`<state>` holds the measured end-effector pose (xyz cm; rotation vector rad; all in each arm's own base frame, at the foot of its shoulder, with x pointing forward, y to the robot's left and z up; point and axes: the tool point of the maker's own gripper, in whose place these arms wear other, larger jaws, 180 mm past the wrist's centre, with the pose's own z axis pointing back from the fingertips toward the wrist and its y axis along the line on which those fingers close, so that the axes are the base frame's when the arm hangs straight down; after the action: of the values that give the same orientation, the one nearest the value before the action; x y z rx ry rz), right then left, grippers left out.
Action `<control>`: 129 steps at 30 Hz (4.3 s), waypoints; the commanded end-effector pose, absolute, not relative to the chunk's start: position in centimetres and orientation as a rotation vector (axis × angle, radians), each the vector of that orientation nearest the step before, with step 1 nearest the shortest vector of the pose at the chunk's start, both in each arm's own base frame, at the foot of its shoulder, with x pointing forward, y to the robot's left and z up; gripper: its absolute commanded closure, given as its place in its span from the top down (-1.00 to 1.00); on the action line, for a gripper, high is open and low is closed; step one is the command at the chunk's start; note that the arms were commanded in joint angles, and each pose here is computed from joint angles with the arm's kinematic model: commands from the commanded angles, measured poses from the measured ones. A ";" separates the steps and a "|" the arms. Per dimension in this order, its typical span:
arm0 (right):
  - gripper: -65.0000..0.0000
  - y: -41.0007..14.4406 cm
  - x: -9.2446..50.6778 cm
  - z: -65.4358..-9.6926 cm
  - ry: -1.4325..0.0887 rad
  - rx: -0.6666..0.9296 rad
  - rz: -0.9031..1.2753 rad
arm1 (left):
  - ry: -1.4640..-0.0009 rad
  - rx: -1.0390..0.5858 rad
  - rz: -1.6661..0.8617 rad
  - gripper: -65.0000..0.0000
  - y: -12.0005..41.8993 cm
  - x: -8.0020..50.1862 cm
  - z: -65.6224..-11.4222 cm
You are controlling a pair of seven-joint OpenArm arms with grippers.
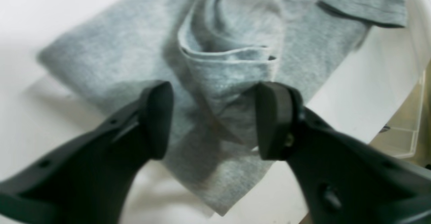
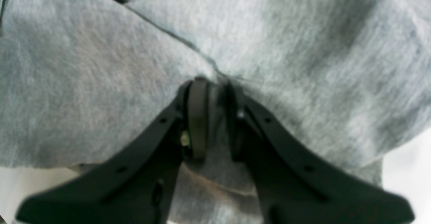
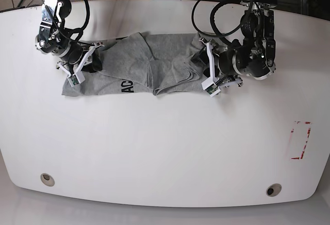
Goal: Layout the t-shirt on the table in an organized manner, then fold the t-shirt properly
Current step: 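Release the folded end and regrasp the strip's folded edge with the left gripper, then release the strip end with the right gripper and regrasp it further along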
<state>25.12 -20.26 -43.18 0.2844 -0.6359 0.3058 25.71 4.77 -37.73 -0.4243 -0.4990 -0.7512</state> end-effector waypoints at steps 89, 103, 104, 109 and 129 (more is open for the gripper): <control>-0.67 -21.1 24.4 -44.2 -0.544 0.231 0.339 | -0.498 -0.211 -0.880 -0.72 6.8 26.2 -38.5; -0.46 -22.1 27.8 -39.4 -0.645 0.202 0.317 | -0.453 -0.198 -0.887 -0.72 10.1 23.8 -40.7; -0.34 -22.3 27.9 -38.9 -0.651 0.205 0.302 | -0.442 -0.197 -0.885 -0.72 10.4 23.7 -41.0; 0.23 -24.3 28.6 -35.7 -0.703 0.159 0.248 | -0.402 -0.201 -0.870 -0.72 11.1 23.2 -42.1; 0.73 -33.2 27.4 -36.5 -0.649 0.228 -0.139 | -0.385 -0.199 -0.852 -0.72 11.6 24.1 -42.7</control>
<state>26.28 -31.80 -37.74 0.2339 -0.6010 -0.1300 24.24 10.30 -42.22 -0.2546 -0.4323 -0.8429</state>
